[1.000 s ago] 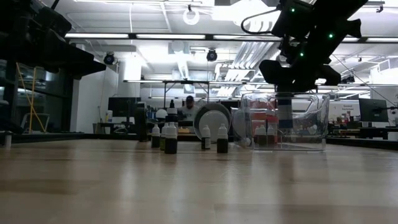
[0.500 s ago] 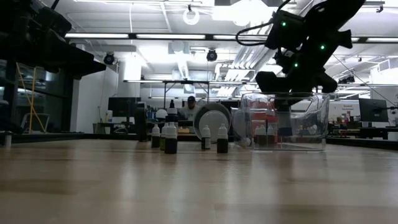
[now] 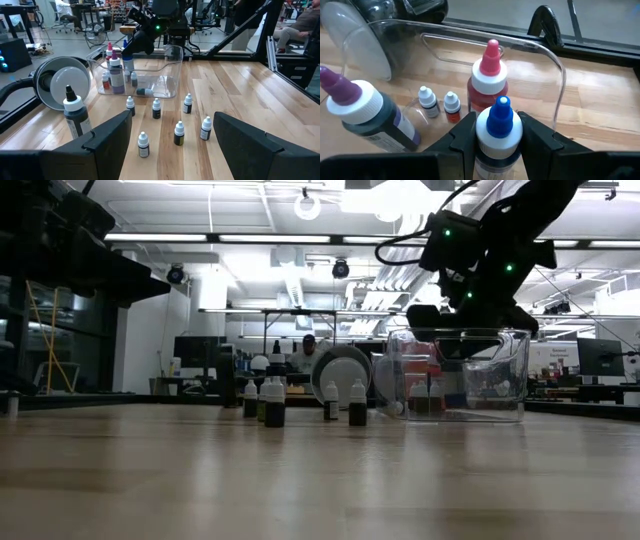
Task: Pick & Place food coloring
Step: Put the big blue food coloring bottle into the transparent bin, then put the small black food coloring bottle into the transparent bin
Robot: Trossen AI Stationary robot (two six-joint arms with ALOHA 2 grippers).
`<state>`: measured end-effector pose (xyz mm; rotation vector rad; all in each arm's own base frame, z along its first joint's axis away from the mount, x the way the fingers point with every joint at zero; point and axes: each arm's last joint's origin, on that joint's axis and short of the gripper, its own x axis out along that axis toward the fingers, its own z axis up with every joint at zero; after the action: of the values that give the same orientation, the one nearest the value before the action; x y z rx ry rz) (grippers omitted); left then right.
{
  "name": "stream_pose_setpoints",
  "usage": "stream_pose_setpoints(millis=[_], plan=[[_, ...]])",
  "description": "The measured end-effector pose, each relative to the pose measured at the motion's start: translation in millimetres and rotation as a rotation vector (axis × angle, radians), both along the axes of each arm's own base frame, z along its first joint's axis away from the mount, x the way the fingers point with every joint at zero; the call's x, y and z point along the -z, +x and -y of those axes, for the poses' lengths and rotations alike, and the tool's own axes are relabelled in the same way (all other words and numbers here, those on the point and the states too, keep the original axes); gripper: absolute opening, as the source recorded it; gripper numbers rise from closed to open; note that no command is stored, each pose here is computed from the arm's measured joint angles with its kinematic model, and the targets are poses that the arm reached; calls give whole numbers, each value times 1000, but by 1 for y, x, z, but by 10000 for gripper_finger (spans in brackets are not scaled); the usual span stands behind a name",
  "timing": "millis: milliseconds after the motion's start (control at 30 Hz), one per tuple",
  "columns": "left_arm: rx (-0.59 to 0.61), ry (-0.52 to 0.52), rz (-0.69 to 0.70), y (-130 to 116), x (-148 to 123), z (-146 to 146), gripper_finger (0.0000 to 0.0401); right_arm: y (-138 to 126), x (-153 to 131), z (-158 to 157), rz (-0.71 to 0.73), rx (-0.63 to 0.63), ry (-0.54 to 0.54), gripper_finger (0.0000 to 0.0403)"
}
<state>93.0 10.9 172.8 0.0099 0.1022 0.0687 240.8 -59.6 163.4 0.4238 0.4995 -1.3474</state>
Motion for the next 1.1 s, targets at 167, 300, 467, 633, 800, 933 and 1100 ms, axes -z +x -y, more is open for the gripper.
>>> stream_pose_setpoints(millis=[167,300,467,633,800,933,1100], plan=[[0,0,0,0,0,0,278,0,0,0,1,-1,4,111],[0,0,1,0,0,0,278,0,0,0,16,15,2,129],[0,0,0,0,0,0,278,0,0,0,23,24,-5,165],[0,0,0,0,0,0,278,0,0,0,-6,-12,15,166],[0,0,0,0,0,0,278,-1,-4,-1,-23,-49,24,171],[0,0,0,0,0,0,278,-4,-12,-1,-22,-74,19,171],[0,0,0,0,0,0,278,-14,-27,-3,-8,-95,21,171]])
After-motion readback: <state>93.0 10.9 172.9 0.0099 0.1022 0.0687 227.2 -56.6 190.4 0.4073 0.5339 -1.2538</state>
